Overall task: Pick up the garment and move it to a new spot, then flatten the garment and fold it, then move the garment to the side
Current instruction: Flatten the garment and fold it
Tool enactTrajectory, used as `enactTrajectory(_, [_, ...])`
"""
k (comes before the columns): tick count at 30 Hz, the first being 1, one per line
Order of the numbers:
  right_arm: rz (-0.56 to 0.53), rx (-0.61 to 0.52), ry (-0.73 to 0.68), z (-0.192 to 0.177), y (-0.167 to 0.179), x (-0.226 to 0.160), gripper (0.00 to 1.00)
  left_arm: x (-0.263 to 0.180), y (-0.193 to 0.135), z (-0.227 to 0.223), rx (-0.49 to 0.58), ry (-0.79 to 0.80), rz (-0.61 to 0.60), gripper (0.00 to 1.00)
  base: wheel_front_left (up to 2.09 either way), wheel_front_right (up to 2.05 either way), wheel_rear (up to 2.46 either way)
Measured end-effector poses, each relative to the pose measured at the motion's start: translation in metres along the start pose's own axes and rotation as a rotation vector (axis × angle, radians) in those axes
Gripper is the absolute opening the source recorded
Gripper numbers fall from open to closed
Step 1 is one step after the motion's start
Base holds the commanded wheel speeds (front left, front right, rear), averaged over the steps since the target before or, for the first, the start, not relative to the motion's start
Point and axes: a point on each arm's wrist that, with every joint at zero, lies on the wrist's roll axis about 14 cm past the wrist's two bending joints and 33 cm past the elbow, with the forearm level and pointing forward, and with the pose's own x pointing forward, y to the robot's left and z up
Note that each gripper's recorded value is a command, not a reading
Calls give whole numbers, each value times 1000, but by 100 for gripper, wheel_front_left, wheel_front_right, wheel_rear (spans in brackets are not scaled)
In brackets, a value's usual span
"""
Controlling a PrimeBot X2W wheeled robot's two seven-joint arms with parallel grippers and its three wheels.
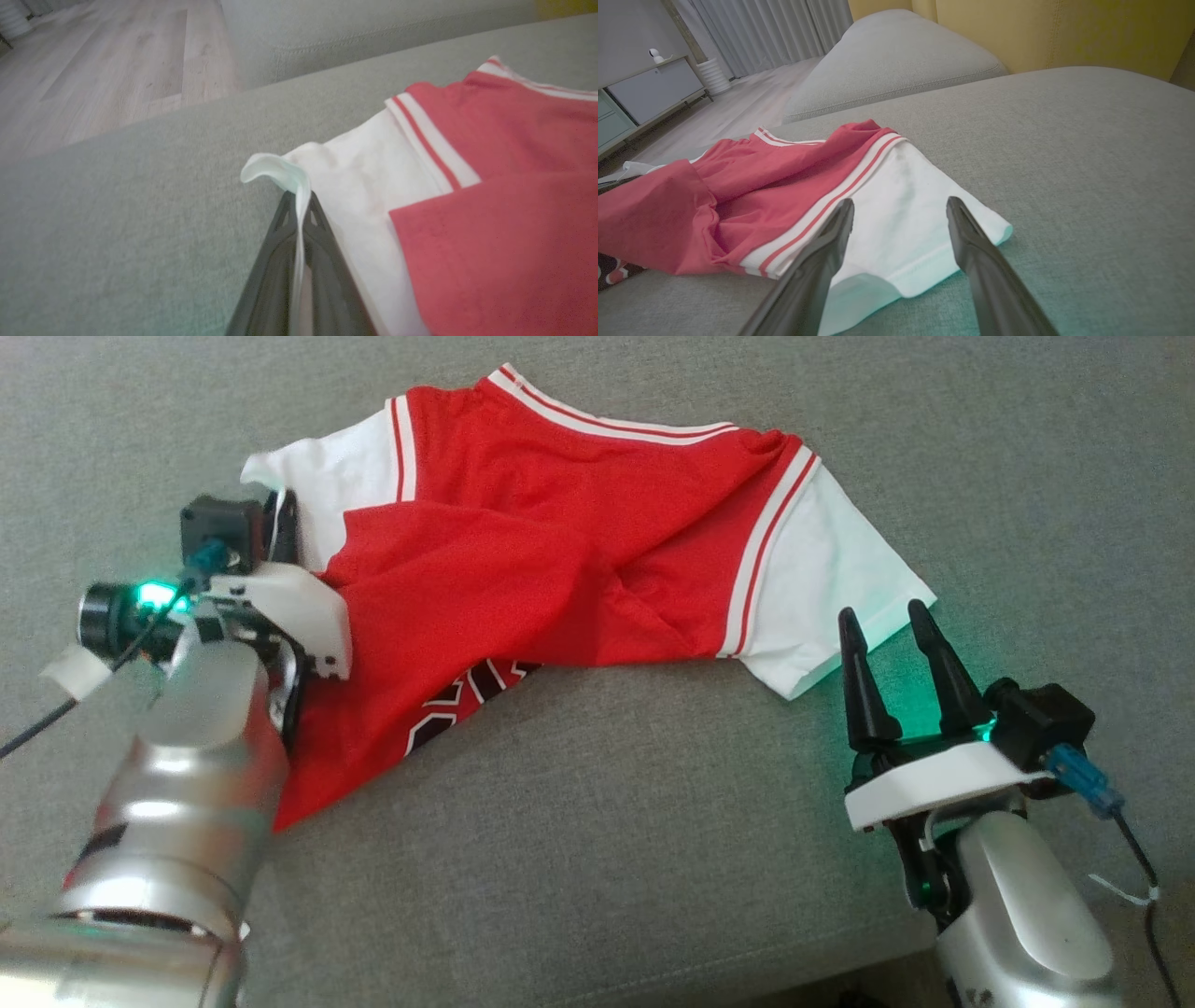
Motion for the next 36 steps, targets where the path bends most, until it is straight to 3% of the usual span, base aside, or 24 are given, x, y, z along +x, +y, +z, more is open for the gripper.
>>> enactTrajectory(3, [2, 9, -9, 3, 1, 0, 100, 2, 3, 28, 44, -84, -13, 0, 0, 0, 0])
enactTrajectory(10, [-13, 41, -37, 12, -2, -10, 100, -11, 4, 188, 163, -460, -41, 0, 0, 0, 0])
enactTrajectory(20, [-7, 59, -71, 21, 4, -35, 100, -92, -29, 294, 243, -776, -91, 0, 0, 0, 0])
enactTrajectory(25, [12, 64, -115, 35, 10, -41, 100, -113, -30, 294, 262, -781, -85, 0, 0, 0, 0])
enactTrajectory(31, [-3, 74, -63, 16, 7, -46, 100, -91, -16, 243, 227, -650, -77, 0, 0, 0, 0])
enactTrajectory(36, [-9, 73, -42, 9, 5, -44, 100, -76, -11, 230, 220, -614, -76, 0, 0, 0, 0])
